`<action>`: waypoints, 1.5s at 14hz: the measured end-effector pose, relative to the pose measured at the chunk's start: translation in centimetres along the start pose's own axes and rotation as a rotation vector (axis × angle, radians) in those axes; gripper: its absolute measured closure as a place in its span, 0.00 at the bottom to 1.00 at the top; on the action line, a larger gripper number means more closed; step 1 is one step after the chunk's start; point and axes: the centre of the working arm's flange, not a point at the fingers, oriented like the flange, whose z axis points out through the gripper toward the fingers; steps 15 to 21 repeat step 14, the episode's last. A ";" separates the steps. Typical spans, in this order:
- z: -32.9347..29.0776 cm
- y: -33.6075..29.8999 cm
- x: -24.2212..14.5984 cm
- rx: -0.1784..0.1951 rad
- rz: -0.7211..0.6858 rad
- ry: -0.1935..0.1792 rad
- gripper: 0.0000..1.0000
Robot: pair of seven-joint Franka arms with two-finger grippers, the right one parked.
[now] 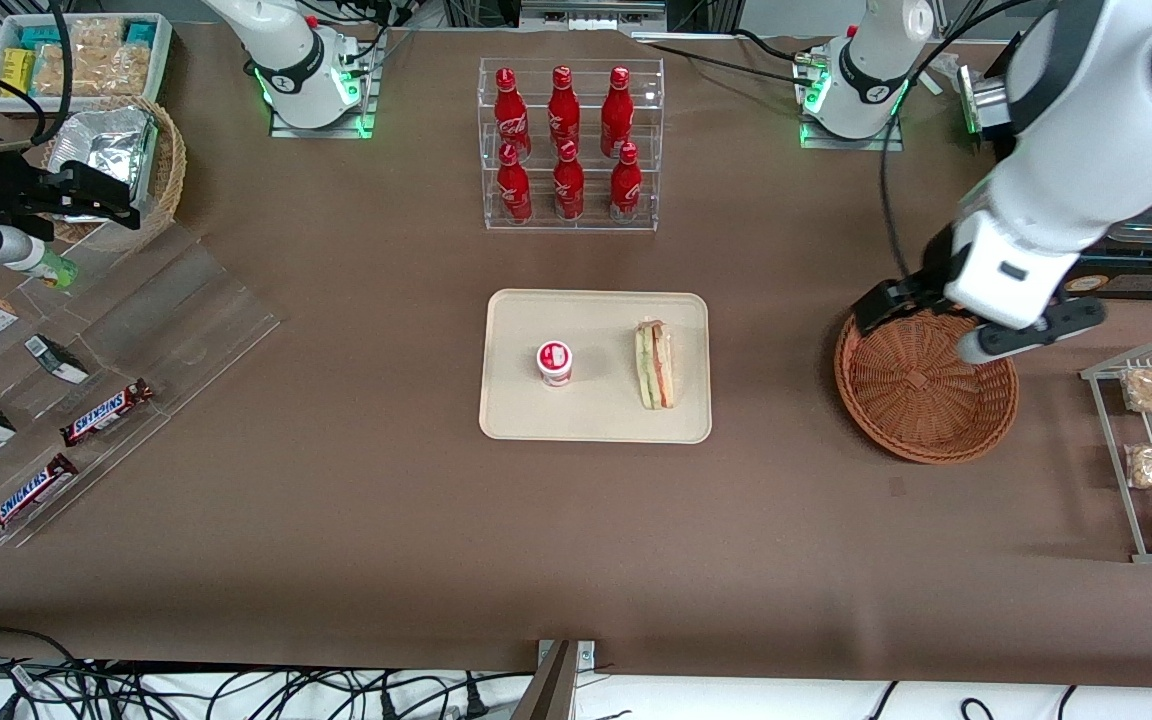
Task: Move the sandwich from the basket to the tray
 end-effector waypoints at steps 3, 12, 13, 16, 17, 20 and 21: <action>-2.4 -4.9 0.2 0.012 0.089 -0.032 0.00; -4.8 -9.6 -0.5 0.043 0.328 -0.076 0.00; -4.8 -9.7 -0.5 0.050 0.330 -0.075 0.00; -4.8 -9.9 -0.5 0.067 0.333 -0.071 0.00; -4.8 -9.9 -0.5 0.067 0.333 -0.071 0.00; -4.8 -9.9 -0.5 0.067 0.333 -0.071 0.00; -4.8 -9.9 -0.5 0.067 0.333 -0.071 0.00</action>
